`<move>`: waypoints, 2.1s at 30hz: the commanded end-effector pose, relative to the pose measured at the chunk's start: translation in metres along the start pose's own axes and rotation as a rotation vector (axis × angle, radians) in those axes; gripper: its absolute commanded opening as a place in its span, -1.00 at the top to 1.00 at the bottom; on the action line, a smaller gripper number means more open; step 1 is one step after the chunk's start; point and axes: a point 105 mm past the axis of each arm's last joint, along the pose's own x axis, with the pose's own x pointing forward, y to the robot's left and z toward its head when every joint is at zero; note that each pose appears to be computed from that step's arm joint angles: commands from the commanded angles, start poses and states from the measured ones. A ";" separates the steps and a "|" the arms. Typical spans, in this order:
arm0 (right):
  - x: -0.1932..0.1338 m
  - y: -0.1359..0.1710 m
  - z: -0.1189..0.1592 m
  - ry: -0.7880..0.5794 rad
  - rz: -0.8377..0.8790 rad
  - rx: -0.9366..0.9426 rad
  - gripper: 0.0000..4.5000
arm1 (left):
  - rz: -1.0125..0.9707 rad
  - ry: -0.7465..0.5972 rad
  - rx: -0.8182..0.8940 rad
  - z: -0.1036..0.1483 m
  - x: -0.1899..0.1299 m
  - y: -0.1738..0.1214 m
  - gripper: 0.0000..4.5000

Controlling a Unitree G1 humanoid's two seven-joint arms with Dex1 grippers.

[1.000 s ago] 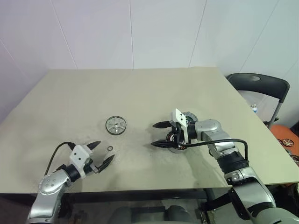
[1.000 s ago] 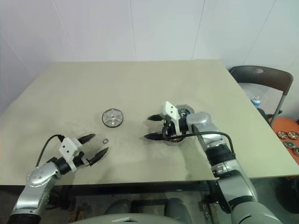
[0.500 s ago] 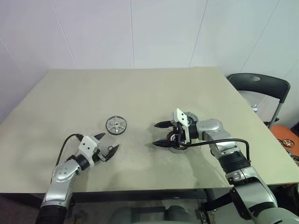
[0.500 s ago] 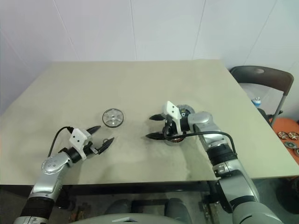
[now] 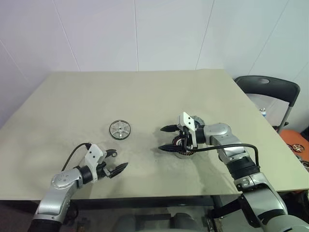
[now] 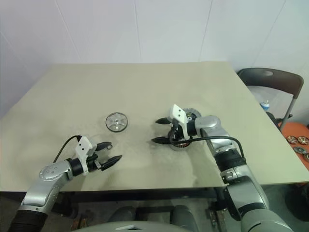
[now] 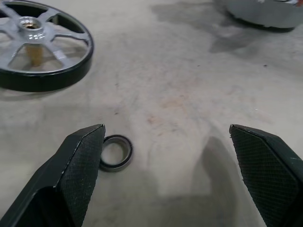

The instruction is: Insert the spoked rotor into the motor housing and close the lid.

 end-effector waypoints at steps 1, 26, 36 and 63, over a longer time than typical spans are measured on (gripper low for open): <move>-0.002 -0.001 0.010 -0.020 -0.010 -0.053 -1.00 | 0.049 -0.005 0.026 0.004 -0.004 0.009 -0.99; -0.007 -0.002 0.007 -0.006 -0.027 -0.060 -1.00 | -0.055 0.010 0.017 -0.003 0.005 -0.014 -0.99; -0.005 -0.002 0.006 -0.003 -0.032 -0.062 -1.00 | -0.004 0.015 0.034 -0.005 0.004 -0.004 -0.99; -0.004 -0.003 0.004 0.006 -0.028 -0.050 -1.00 | 0.073 0.044 0.051 -0.019 -0.011 0.008 -0.62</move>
